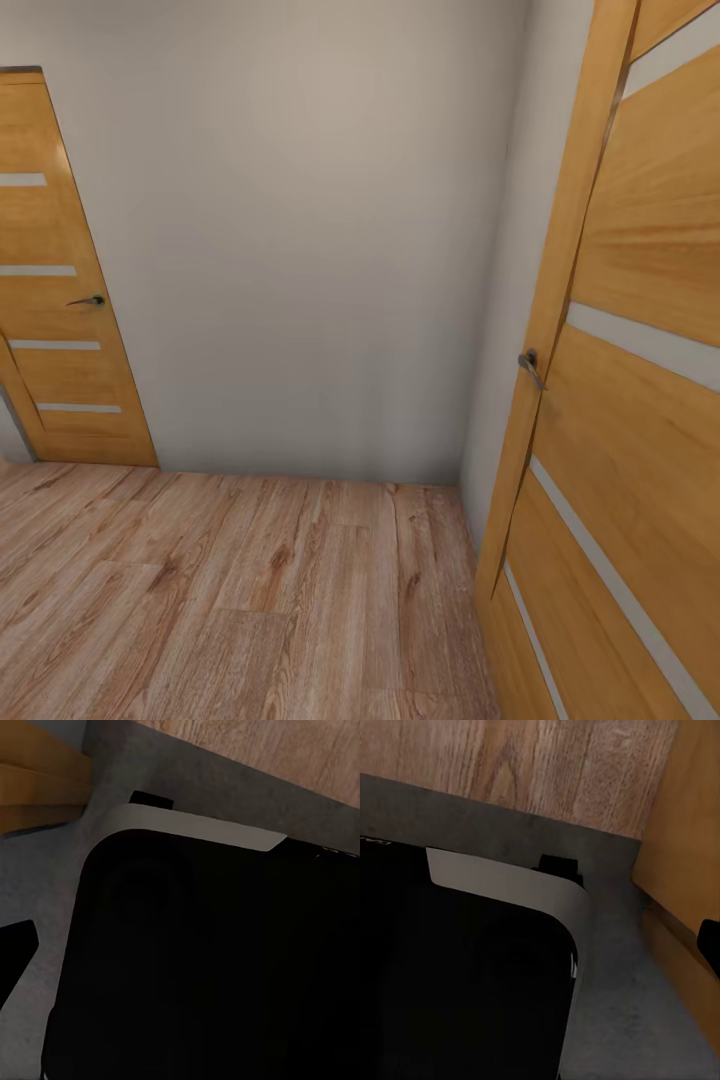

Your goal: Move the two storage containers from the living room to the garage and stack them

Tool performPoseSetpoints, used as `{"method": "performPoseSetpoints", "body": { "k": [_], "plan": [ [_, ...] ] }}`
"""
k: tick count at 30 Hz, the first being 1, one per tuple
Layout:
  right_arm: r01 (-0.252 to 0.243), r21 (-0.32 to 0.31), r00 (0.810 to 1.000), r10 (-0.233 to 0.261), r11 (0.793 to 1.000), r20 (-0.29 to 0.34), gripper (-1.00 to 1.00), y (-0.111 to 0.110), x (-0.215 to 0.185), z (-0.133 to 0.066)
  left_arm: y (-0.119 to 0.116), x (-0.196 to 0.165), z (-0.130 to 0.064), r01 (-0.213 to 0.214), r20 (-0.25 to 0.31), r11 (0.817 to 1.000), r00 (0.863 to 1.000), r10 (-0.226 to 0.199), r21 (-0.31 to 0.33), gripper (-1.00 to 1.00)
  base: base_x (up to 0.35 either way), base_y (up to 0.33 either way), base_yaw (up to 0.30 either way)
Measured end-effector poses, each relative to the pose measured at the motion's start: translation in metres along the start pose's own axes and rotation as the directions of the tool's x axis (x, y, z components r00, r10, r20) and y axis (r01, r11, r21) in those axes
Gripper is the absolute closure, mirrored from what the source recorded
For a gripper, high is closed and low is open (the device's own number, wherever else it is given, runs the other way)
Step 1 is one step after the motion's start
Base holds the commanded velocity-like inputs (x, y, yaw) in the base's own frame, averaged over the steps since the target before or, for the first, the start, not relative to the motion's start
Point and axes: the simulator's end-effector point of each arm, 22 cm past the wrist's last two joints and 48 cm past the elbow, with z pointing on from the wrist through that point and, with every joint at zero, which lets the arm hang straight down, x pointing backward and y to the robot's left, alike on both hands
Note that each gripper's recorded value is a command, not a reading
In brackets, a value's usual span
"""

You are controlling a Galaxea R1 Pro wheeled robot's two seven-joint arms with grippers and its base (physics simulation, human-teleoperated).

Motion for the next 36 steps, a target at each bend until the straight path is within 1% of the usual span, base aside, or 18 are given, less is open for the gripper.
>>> {"method": "performPoseSetpoints", "body": {
  "k": [3,10,19,21,30,36],
  "plan": [
    [-0.001,-0.001,1.0,0.001,1.0,0.0,-1.0,0.0,0.0,0.0,0.0,0.0,0.0,0.0,0.0,1.0,1.0,0.0,0.0,-1.0,0.0,-0.031,0.0],
    [0.0,0.002,1.0,0.0,1.0,0.0,-1.0,-0.002,0.0,0.0,0.0,0.0,0.0,0.0,0.0,1.0,1.0,0.0,-0.001,-1.0,0.0,-0.158,0.0],
    [0.0,0.005,1.0,0.0,1.0,0.0,-1.0,-0.003,0.0,0.0,0.0,0.0,0.0,0.0,0.0,1.0,1.0,0.0,-0.001,-1.0,0.0,-0.014,0.0],
    [0.0,0.017,1.0,0.0,1.0,-0.001,-1.0,-0.006,0.0,0.0,0.0,0.0,0.0,0.0,0.0,1.0,1.0,0.0,0.0,-1.0,0.0,0.0,0.003],
    [0.003,0.045,1.0,-0.003,0.999,-0.004,-1.0,-0.011,0.001,0.0,0.0,0.0,0.0,0.0,0.0,1.0,1.0,0.0,-0.001,-1.0,0.0,0.0,0.186],
    [0.003,0.047,1.0,-0.003,0.999,-0.003,-1.0,-0.012,0.001,0.0,0.0,0.0,0.0,0.0,0.0,1.0,1.0,0.0,0.0,-1.0,0.0,0.0,0.045]
  ]
}}
